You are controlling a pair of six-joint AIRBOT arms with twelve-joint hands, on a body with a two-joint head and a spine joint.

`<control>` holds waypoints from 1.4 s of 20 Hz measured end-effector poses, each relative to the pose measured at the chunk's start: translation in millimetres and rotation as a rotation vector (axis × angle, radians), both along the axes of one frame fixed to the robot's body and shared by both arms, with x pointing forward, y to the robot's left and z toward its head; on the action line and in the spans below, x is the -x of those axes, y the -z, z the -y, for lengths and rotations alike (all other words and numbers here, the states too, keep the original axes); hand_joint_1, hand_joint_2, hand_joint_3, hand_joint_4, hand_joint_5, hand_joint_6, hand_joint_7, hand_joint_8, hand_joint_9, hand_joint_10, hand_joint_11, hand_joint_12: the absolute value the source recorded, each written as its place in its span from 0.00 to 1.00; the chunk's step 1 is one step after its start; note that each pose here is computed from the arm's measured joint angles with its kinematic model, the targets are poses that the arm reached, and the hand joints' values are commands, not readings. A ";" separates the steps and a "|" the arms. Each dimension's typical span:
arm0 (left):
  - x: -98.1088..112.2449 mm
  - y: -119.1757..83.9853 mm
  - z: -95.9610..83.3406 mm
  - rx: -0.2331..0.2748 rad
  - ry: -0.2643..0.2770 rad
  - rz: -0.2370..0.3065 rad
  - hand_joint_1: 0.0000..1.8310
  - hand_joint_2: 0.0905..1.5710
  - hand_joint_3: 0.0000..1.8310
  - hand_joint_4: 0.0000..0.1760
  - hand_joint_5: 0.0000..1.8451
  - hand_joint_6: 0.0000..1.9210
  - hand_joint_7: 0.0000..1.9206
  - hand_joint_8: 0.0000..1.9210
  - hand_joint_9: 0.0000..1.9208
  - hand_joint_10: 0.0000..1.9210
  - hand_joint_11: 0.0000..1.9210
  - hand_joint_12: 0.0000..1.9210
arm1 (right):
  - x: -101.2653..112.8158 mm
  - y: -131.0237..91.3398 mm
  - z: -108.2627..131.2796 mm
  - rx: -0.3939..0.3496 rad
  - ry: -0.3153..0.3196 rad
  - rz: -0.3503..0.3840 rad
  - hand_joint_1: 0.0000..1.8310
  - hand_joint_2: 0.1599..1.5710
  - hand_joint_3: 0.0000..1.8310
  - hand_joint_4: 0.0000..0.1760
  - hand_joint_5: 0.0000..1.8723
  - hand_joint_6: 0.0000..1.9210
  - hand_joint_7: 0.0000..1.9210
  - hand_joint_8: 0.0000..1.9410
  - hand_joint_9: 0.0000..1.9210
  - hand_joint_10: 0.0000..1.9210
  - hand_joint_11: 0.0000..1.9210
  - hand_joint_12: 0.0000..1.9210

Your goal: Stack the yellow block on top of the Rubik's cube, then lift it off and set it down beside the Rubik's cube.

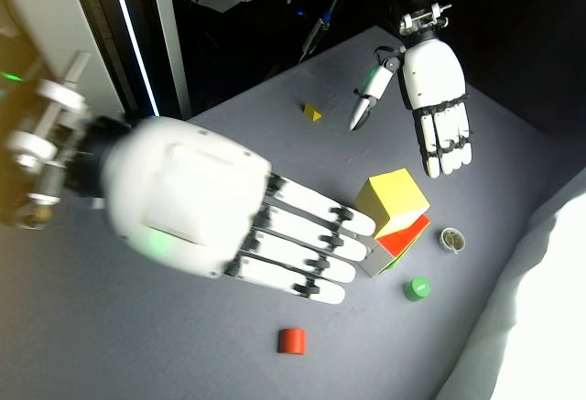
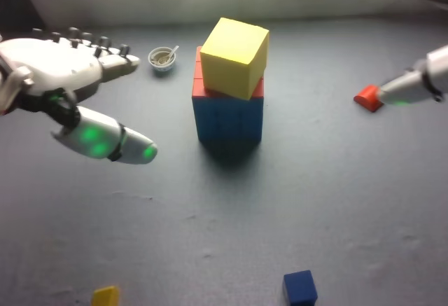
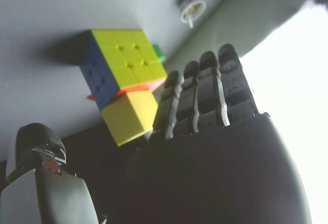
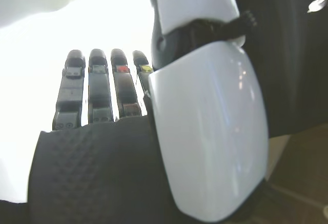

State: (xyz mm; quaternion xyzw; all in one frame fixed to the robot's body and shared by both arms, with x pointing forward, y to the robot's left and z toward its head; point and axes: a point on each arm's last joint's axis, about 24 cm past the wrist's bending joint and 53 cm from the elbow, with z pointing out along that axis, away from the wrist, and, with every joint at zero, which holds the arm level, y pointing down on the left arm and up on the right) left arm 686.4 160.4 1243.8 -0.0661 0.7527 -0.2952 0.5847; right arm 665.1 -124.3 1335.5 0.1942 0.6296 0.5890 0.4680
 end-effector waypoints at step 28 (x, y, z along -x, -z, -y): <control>74.1 31.3 -24.2 -0.070 -0.123 -0.119 0.12 0.62 0.00 0.00 0.04 0.00 0.05 0.01 0.05 0.00 0.06 0.02 | -76.5 -5.9 -138.7 -0.153 -0.130 -0.115 0.72 0.57 0.01 0.00 0.00 0.00 0.00 0.00 0.00 0.00 0.00 0.00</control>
